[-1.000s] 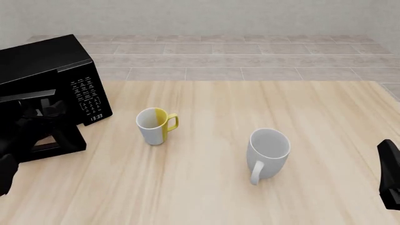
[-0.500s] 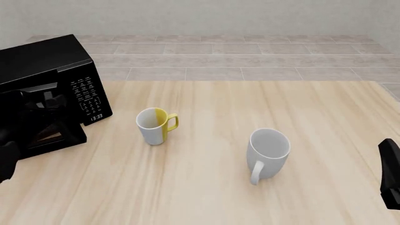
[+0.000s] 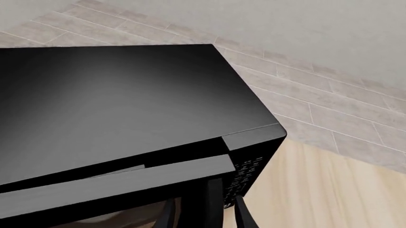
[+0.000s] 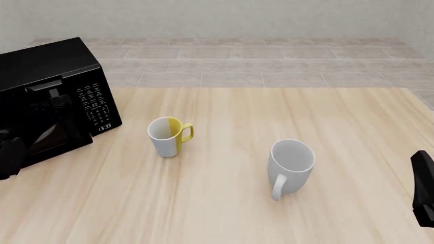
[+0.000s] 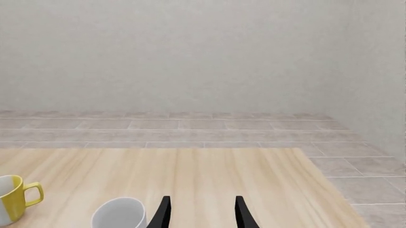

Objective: Close the microwave.

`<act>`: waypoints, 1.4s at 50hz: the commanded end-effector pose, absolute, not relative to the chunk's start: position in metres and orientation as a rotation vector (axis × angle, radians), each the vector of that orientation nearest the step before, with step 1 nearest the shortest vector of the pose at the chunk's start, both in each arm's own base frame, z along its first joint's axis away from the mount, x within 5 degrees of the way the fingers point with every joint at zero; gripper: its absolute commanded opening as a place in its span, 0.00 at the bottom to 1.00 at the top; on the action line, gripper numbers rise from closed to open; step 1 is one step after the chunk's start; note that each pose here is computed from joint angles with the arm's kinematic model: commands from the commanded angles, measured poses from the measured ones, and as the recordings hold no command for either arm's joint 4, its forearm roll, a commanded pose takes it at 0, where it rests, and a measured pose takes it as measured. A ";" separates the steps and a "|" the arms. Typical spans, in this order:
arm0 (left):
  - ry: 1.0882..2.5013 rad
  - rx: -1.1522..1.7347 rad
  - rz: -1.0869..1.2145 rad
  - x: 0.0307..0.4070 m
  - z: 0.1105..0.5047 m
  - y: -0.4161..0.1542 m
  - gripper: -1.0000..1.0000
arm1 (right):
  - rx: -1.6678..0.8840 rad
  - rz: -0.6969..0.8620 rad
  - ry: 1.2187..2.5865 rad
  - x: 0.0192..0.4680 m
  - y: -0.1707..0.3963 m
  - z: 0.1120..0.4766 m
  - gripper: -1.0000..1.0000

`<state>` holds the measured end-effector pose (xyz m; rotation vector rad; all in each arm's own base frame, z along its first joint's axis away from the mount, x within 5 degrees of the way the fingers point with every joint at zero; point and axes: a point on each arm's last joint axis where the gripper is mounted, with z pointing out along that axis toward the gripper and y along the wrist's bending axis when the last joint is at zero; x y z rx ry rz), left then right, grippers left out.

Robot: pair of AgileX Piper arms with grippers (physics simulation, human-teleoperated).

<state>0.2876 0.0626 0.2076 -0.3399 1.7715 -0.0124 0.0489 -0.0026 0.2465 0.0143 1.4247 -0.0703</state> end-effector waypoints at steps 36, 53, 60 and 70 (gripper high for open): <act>2.004 -0.494 -0.023 0.318 0.148 0.072 1.00 | 0.026 -0.078 1.419 0.048 -0.003 0.248 1.00; 1.955 -0.427 -0.022 0.289 0.170 0.058 1.00 | 0.026 -0.072 1.423 0.049 -0.003 0.246 1.00; 1.935 -0.404 -0.049 0.266 0.181 0.045 1.00 | 0.026 -0.071 1.423 0.049 -0.003 0.247 1.00; 1.873 -0.352 -0.059 0.221 0.203 0.032 1.00 | 0.023 -0.067 1.424 0.049 -0.003 0.246 1.00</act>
